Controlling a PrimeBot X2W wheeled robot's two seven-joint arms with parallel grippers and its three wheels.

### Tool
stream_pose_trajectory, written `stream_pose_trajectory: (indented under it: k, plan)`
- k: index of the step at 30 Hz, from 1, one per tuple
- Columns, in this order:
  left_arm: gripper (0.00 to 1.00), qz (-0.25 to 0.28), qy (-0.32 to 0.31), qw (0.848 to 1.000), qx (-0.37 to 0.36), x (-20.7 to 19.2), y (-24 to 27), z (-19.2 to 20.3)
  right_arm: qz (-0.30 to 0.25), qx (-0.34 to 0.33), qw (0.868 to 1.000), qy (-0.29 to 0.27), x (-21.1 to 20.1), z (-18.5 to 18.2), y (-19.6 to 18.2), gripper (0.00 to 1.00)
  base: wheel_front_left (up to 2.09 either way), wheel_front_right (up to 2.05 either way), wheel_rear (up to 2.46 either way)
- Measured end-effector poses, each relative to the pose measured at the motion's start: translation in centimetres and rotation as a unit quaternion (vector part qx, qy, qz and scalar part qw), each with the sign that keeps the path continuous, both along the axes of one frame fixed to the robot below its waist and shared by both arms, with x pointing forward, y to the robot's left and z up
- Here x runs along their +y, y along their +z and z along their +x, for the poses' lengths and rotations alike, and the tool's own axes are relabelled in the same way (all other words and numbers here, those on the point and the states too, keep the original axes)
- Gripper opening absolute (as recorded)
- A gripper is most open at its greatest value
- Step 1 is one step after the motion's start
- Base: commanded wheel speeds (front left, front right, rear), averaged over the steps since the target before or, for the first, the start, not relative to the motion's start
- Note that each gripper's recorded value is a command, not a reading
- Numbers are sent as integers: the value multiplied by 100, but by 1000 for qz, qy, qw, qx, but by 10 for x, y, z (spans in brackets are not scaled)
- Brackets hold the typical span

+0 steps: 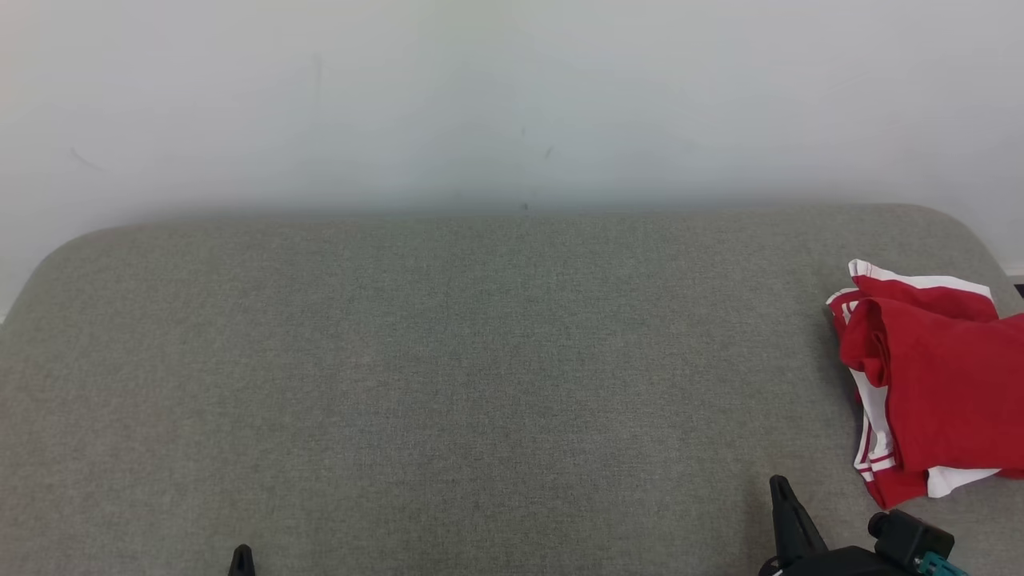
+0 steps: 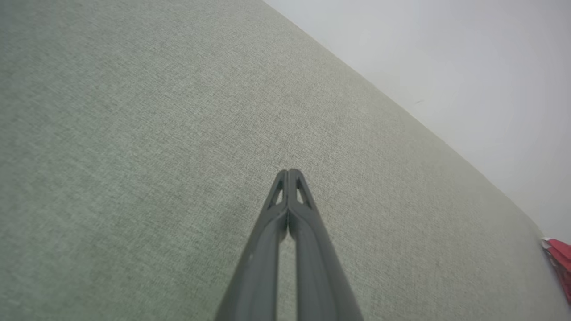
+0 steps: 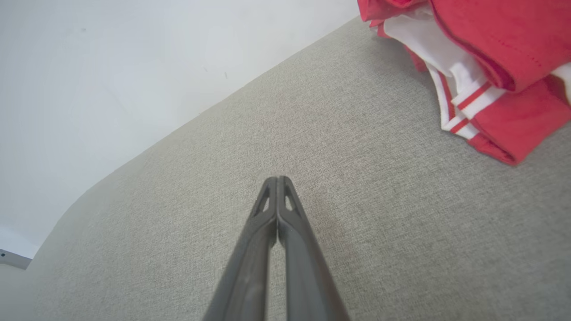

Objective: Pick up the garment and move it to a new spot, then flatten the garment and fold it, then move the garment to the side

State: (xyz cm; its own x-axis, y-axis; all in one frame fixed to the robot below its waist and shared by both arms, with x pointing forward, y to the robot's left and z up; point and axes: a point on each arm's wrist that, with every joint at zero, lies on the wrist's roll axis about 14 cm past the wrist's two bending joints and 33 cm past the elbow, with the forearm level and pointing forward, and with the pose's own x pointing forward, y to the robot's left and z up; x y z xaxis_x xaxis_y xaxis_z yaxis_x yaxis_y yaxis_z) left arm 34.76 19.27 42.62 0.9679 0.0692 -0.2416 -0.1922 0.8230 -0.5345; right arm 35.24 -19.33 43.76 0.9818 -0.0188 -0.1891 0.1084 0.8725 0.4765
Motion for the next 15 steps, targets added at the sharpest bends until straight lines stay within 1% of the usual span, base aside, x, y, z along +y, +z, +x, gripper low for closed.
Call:
stream_pose_trajectory:
  k: [8,15]
  plan:
    - [0,-59,13,998,-10,1,8,6,61,-3,998,-17,-3,3,5,0,0,0,0]
    - [0,-106,22,994,-15,2,11,9,111,-10,993,-30,-5,7,10,0,0,0,0]
